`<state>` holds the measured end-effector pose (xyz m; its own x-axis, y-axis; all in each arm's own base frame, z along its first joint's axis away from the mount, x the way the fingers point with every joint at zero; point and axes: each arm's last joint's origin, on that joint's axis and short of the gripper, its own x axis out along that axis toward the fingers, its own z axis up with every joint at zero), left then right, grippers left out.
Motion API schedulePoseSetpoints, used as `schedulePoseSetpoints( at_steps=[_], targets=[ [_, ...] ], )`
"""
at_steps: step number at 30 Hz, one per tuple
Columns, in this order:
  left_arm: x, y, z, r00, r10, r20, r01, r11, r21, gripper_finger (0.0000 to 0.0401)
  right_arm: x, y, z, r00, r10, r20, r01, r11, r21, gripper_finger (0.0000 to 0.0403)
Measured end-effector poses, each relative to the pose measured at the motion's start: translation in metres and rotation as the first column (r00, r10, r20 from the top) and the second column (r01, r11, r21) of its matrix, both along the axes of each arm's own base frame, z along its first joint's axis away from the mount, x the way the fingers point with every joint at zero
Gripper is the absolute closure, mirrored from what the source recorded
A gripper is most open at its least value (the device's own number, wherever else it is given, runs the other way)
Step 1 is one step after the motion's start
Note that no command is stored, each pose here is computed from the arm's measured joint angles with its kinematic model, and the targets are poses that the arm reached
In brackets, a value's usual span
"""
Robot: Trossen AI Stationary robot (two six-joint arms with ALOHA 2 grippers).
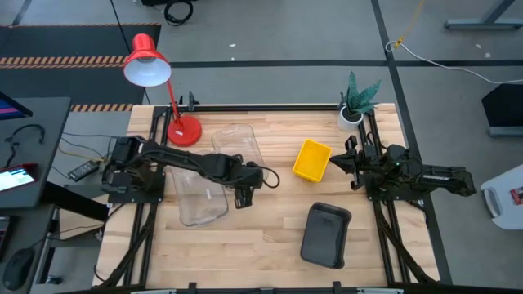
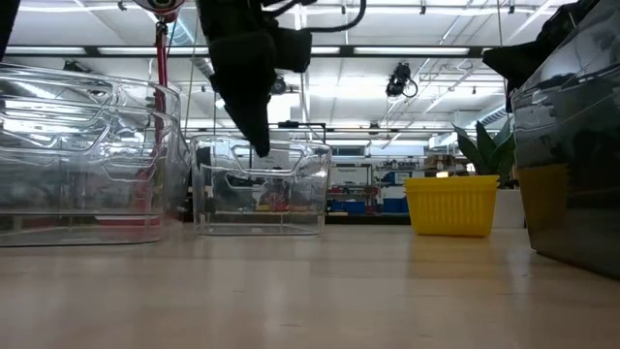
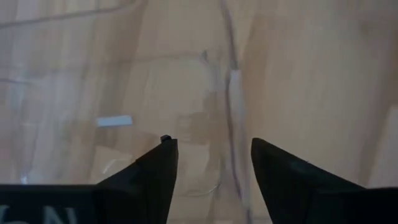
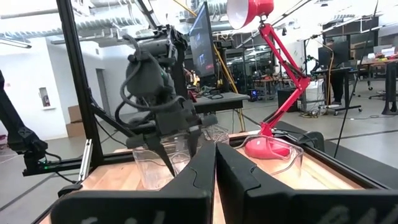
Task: Stack baskets by color
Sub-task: Stack the right transparent bin on the transparent bin
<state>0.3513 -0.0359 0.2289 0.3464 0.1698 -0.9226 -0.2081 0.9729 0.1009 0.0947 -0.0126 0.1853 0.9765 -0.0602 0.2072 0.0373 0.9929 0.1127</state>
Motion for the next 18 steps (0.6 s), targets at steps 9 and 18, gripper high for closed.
schedulePoseSetpoints(
  at_steps=[9,18],
  targets=[
    [0.011,0.004,-0.031,0.995,-0.017,-0.095,0.017,1.0,0.0,0.0239,0.0,0.0,0.0,1.0,0.0,0.004,0.0,1.0,-0.001,0.0383],
    [0.015,0.003,-0.04,0.994,-0.027,-0.103,0.026,1.0,-0.013,0.0334,0.0,0.0,0.0,1.0,0.0,0.004,0.0,1.0,-0.001,0.0382]
  ],
)
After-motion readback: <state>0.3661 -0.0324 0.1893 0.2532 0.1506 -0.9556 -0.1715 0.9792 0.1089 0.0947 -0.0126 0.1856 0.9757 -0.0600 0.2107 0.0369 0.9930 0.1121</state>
